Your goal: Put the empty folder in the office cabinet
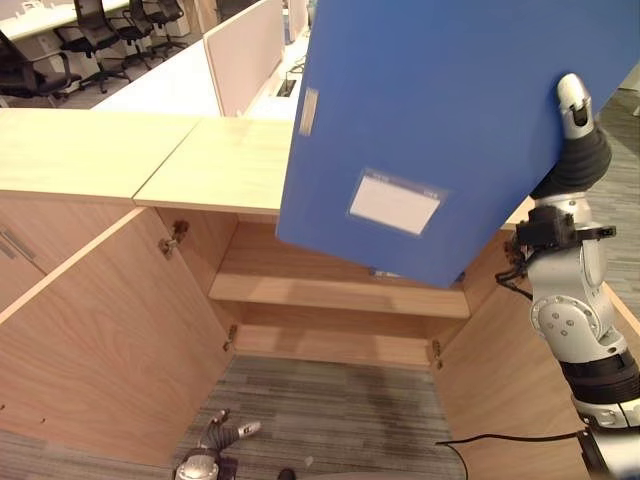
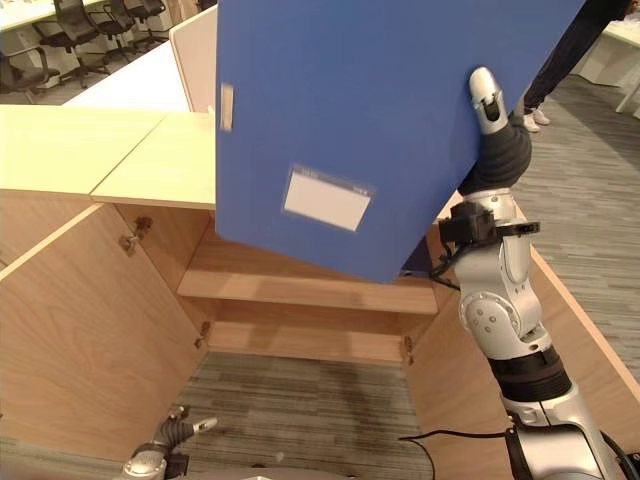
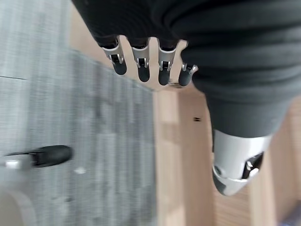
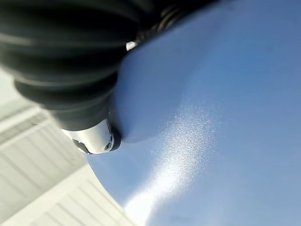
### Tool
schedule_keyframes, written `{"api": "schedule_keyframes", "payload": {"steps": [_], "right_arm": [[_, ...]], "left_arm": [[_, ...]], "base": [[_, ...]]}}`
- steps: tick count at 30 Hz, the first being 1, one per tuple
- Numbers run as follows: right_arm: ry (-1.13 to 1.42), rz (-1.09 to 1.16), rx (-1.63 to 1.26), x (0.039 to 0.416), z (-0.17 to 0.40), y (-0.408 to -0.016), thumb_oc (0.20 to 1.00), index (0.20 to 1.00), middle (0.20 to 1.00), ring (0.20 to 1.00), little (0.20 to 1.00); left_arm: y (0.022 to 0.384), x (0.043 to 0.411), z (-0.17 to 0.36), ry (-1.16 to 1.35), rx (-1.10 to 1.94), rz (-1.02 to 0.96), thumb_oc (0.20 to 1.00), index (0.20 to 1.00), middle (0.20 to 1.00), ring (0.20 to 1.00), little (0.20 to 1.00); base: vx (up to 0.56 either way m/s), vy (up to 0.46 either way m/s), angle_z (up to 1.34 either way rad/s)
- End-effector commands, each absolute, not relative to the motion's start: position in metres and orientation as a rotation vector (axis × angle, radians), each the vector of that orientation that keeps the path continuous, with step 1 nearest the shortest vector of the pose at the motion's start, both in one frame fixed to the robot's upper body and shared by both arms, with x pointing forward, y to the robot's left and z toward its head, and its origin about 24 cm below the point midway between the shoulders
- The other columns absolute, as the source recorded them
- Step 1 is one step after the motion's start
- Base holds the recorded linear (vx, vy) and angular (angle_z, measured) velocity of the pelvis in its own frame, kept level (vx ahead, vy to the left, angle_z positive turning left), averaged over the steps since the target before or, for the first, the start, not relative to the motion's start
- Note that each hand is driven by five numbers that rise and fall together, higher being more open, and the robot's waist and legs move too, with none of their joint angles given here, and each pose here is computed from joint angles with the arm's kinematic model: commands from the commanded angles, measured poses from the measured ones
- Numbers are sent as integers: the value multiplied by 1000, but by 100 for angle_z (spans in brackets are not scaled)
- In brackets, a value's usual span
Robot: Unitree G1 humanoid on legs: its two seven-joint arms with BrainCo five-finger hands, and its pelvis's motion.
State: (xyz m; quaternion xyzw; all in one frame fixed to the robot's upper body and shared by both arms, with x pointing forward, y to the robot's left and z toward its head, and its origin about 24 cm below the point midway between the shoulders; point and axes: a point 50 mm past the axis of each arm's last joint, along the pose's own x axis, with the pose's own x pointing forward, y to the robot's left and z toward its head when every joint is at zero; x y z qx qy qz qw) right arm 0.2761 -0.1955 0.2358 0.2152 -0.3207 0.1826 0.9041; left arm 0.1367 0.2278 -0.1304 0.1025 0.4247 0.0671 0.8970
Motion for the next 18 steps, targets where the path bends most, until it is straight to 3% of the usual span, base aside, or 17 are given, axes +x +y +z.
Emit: {"api": "schedule_keyframes", "payload": {"steps": [1, 18], "right_arm": [[-689, 556, 280, 263, 257, -185, 200, 200, 200, 200, 200], [-225, 498, 152, 269, 154, -210, 200, 200, 200, 200, 200]], "left_arm": [[244, 175, -105, 701, 205, 162, 1000, 1000, 1000, 1000, 1000], [236, 235, 11, 152, 99, -118, 1000, 1000, 1000, 1000, 1000]], "base": [[0, 0, 0], [3, -6, 3]]}}
